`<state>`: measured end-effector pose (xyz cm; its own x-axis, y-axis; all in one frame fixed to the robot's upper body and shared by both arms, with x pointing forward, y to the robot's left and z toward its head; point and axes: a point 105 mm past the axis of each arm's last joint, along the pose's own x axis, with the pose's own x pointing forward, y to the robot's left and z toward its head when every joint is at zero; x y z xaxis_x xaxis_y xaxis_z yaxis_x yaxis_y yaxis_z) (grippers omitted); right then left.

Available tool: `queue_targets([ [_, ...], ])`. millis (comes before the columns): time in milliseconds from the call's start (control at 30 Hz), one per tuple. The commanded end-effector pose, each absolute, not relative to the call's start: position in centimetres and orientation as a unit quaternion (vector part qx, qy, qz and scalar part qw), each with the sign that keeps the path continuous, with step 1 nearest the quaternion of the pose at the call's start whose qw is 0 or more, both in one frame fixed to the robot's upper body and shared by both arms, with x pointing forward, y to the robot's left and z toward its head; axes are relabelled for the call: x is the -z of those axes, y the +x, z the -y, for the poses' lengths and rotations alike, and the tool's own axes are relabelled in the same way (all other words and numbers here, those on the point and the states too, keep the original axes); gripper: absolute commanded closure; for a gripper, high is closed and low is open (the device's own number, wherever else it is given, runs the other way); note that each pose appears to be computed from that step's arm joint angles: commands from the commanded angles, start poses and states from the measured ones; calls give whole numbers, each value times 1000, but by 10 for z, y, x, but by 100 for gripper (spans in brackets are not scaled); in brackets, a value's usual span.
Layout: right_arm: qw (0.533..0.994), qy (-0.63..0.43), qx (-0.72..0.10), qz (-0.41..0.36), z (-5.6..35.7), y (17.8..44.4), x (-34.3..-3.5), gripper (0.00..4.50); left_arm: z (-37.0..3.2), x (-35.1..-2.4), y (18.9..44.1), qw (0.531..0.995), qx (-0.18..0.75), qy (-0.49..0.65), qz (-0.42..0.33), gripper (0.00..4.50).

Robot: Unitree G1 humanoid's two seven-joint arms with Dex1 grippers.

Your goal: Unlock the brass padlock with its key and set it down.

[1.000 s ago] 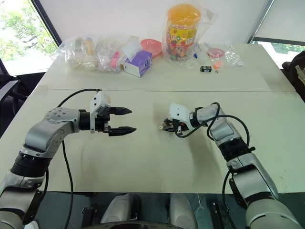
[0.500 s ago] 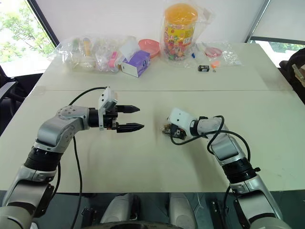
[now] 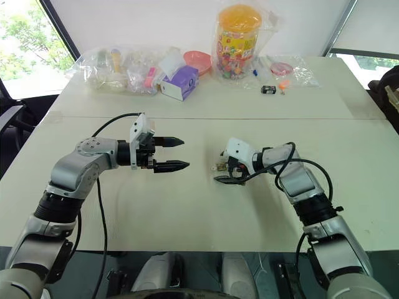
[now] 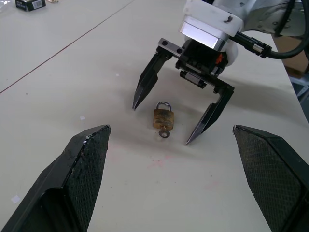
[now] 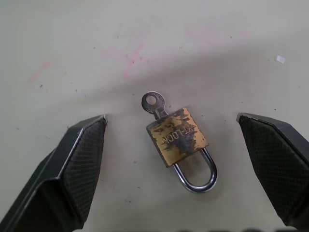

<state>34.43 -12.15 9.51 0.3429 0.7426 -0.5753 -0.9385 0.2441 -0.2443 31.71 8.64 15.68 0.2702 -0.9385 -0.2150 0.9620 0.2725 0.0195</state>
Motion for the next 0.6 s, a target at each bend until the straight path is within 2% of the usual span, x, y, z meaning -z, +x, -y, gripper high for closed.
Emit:
queue_targets([
  [33,754,-292,-548,-214,131,353,-78,5,-86,-166,316,795,597,83,-58,23],
  [300,718,-308,-569,-257,145,360,-64,5,-90,-167,315,802,589,83,-56,23],
  [600,682,-321,-591,-287,164,344,-48,5,-96,-165,312,810,578,83,-56,23],
])
